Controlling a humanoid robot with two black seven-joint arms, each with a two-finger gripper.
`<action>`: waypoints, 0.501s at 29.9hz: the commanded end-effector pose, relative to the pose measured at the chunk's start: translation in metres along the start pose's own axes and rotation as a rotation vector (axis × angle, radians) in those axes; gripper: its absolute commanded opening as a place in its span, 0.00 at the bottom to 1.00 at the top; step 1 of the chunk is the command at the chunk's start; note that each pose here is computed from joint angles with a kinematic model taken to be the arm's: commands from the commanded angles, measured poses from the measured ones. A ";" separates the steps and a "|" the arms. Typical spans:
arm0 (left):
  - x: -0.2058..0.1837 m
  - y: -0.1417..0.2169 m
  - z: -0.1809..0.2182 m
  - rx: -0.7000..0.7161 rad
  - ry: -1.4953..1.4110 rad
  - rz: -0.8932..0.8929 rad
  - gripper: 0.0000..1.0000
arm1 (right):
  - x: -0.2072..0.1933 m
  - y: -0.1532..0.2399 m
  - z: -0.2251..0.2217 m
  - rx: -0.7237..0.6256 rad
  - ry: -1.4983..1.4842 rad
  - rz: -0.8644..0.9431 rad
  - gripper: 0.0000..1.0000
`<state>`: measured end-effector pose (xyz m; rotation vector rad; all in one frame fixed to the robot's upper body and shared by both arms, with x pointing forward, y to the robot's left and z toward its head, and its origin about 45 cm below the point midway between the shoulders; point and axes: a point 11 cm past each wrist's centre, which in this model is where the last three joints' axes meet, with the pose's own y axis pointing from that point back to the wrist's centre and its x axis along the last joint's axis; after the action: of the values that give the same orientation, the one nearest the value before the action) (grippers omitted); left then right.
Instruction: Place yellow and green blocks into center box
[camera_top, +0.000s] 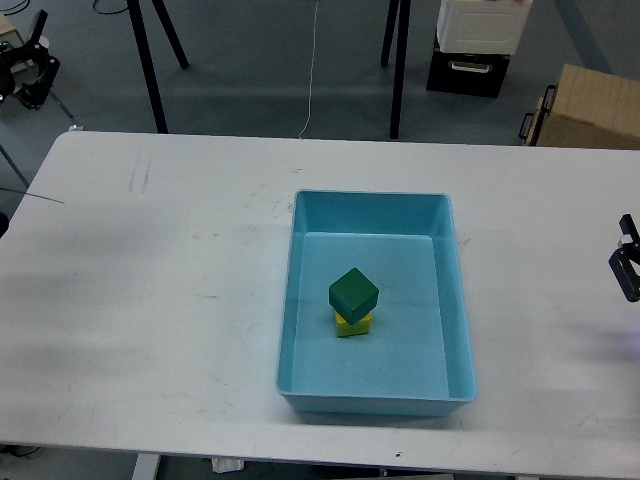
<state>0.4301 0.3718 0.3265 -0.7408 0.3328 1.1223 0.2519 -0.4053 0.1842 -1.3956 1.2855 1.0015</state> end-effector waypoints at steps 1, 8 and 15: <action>0.006 0.054 -0.020 -0.044 0.114 0.046 0.93 | -0.003 0.018 -0.002 0.004 0.001 0.014 0.99; -0.024 0.167 -0.076 -0.111 0.316 0.150 0.94 | 0.009 0.056 0.001 0.038 -0.028 0.086 0.99; -0.027 0.232 -0.114 -0.107 0.507 0.305 0.98 | 0.030 0.099 0.026 0.084 -0.115 0.180 0.99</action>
<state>0.2392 0.3355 0.1896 -1.0621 0.7442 1.2363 0.1774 -0.3960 0.1499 -1.2151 1.3572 1.0850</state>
